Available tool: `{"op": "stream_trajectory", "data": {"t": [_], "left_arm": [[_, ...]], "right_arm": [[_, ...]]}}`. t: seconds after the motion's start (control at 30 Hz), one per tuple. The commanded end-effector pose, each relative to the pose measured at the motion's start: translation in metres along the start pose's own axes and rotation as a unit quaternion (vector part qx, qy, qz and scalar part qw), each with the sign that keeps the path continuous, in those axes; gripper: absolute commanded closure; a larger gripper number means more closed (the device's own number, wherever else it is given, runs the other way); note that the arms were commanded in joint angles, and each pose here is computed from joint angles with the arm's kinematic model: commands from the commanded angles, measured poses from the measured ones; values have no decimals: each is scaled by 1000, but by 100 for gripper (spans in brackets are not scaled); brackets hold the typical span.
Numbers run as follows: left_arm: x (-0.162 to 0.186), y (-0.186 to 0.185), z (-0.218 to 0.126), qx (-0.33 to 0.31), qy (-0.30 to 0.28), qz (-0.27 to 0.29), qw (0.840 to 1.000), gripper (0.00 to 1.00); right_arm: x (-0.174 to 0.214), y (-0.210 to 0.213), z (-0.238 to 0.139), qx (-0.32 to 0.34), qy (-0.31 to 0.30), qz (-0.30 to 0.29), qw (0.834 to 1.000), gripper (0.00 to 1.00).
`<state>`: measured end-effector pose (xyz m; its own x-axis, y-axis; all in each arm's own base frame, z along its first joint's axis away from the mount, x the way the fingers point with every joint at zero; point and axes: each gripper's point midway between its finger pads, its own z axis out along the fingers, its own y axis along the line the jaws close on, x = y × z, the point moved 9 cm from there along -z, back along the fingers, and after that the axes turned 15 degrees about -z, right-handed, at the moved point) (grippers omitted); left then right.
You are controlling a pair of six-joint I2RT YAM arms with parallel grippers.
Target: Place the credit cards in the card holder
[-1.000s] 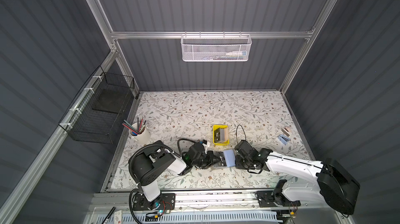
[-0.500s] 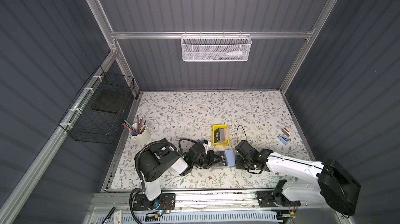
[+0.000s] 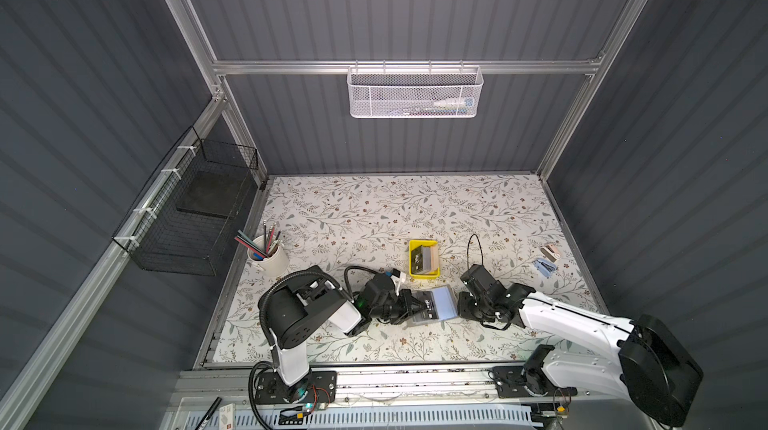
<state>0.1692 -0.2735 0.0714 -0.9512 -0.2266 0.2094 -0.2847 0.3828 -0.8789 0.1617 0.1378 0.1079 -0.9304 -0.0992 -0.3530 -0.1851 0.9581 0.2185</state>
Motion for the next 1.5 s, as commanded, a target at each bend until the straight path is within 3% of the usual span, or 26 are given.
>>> {"op": "stream_trajectory", "data": {"t": [0.0,0.43,0.83,1.03,1.17,1.47], "left_arm": [[1,9,3,-26,10,-3,1000,100],[1,5,5,-25,13,-2,1000,95],[1,0,9,-29,16,2,999,88],[1,4,4,-76,-1,8,997,84],[1,2,-4,-128,-20,22,991,82],[0,-5,-15,-180,-45,41,982,75]], "right_arm": [[2,0,2,-16,7,-10,1000,73],[16,-4,17,-29,41,-1,999,79],[16,4,12,-74,30,-8,997,82],[17,4,12,-73,31,-11,997,83],[21,0,16,-41,47,-8,998,83],[27,-2,27,3,79,-18,997,84]]}}
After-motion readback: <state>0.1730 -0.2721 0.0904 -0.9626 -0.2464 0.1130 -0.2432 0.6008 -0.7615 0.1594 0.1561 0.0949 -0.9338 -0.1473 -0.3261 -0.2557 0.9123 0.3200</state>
